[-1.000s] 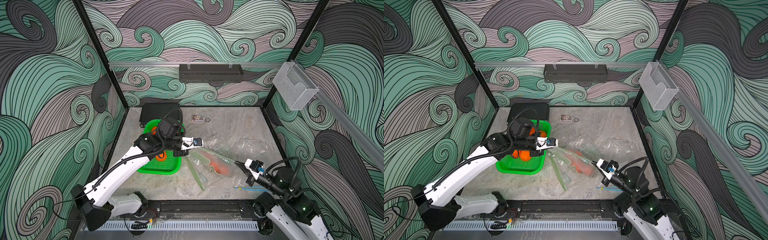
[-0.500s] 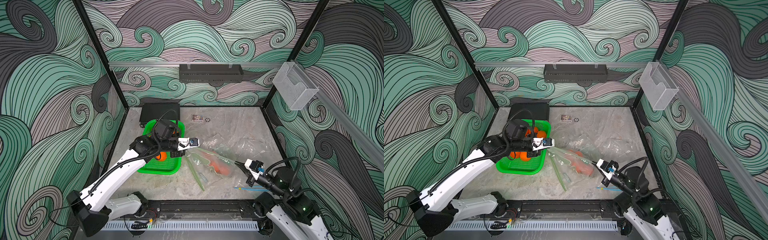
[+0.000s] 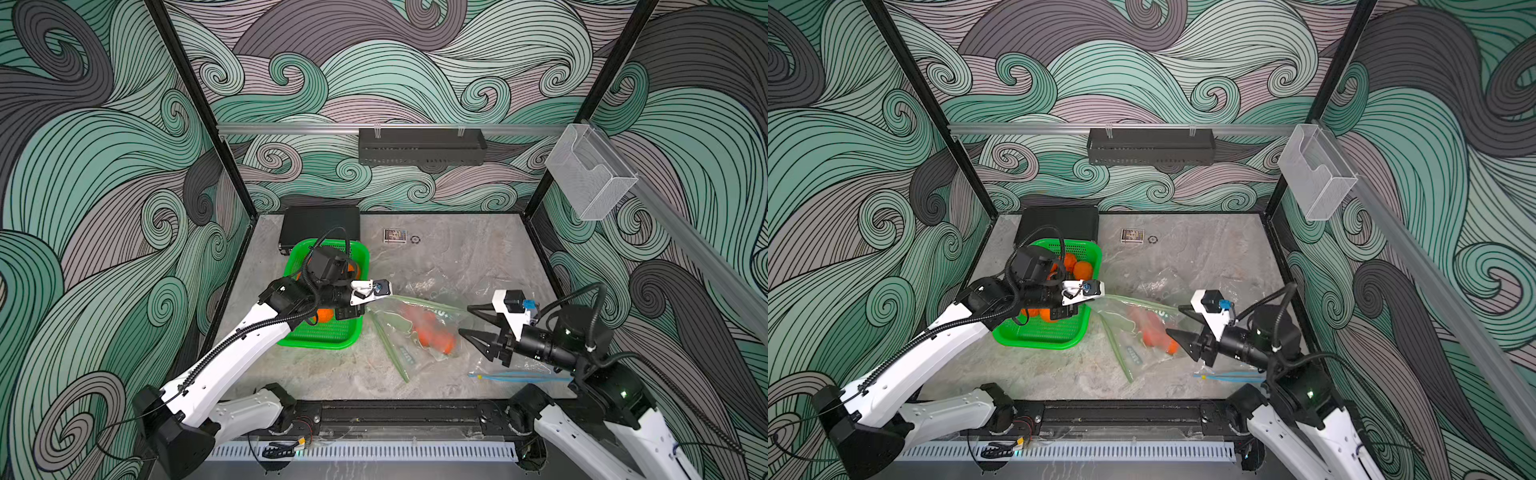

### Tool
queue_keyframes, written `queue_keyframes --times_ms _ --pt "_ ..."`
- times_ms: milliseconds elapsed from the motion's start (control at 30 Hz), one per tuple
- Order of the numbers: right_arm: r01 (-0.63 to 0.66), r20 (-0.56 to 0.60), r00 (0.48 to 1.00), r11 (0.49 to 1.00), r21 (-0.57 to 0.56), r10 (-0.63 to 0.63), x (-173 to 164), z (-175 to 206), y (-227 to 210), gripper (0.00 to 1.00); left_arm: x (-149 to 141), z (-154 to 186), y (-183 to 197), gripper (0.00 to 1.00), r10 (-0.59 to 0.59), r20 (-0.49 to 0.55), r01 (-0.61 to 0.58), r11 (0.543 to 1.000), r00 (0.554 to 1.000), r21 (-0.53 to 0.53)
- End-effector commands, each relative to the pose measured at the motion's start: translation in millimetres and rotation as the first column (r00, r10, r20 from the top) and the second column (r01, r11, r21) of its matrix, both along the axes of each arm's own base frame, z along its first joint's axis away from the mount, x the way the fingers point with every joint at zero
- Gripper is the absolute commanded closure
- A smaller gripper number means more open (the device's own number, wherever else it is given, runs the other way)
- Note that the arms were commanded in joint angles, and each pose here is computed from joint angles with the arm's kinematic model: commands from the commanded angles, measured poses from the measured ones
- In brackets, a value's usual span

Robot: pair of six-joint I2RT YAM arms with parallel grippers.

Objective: Open the zip-top bag and take out the orange
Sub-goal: Unzip the zipper on the zipper food storage bag, then open the zipper of the food storage bag at the center of the board.

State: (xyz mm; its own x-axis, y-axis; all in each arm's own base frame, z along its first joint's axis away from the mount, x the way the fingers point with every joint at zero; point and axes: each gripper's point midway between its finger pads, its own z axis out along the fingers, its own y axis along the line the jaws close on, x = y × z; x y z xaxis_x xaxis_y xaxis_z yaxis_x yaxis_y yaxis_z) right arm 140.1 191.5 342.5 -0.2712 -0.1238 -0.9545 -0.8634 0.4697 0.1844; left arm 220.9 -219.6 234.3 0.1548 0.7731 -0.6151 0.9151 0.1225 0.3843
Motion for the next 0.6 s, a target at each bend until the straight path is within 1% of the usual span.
queue_keyframes --times_ms 0,33,67,100,167,200,267,300,400,500,567 --pt "0.158 -0.29 0.944 0.987 -0.012 -0.155 21 -21 -4 0.34 -10 2 7 1.0 0.01 -0.006 -0.01 1.0 1.0 -0.019" --pt "0.238 -0.33 0.912 0.97 -0.056 -0.243 34 -34 -11 0.33 -15 -1 9 1.0 0.005 -0.018 -0.005 1.0 1.0 -0.014" --pt "0.277 -0.35 0.889 0.956 -0.099 -0.294 42 -45 -14 0.33 -19 -4 11 1.0 0.003 -0.024 -0.003 1.0 1.0 -0.011" --pt "0.308 -0.366 0.864 0.939 -0.155 -0.344 50 -61 -18 0.33 -21 -8 13 1.0 0.002 -0.023 -0.003 1.0 1.0 -0.005" --pt "0.364 -0.41 0.796 0.893 -0.264 -0.445 64 -93 -26 0.36 -22 -12 17 1.0 0.015 -0.017 -0.015 1.0 1.0 0.004" --pt "0.369 -0.436 0.764 0.876 -0.31 -0.476 69 -108 -26 0.36 -24 -16 18 1.0 0.006 -0.014 -0.006 1.0 1.0 0.014" --pt "0.352 -0.476 0.72 0.856 -0.378 -0.506 75 -135 -24 0.39 -31 -25 19 1.0 -0.036 -0.015 0.036 0.998 0.999 0.043" --pt "0.348 -0.498 0.685 0.84 -0.417 -0.531 78 -151 -23 0.39 -34 -29 19 1.0 -0.049 -0.014 0.049 0.997 0.999 0.055" --pt "0.302 -0.531 0.623 0.803 -0.514 -0.574 84 -189 -22 0.39 -37 -37 17 1.0 -0.069 -0.028 0.071 0.994 0.997 0.081" --pt "0.259 -0.541 0.592 0.777 -0.574 -0.597 86 -218 -20 0.39 -39 -44 17 1.0 -0.087 -0.04 0.091 0.99 0.995 0.105" --pt "0.23 -0.545 0.585 0.766 -0.6 -0.602 85 -233 -19 0.36 -40 -46 17 1.0 -0.093 -0.039 0.097 0.989 0.995 0.115"
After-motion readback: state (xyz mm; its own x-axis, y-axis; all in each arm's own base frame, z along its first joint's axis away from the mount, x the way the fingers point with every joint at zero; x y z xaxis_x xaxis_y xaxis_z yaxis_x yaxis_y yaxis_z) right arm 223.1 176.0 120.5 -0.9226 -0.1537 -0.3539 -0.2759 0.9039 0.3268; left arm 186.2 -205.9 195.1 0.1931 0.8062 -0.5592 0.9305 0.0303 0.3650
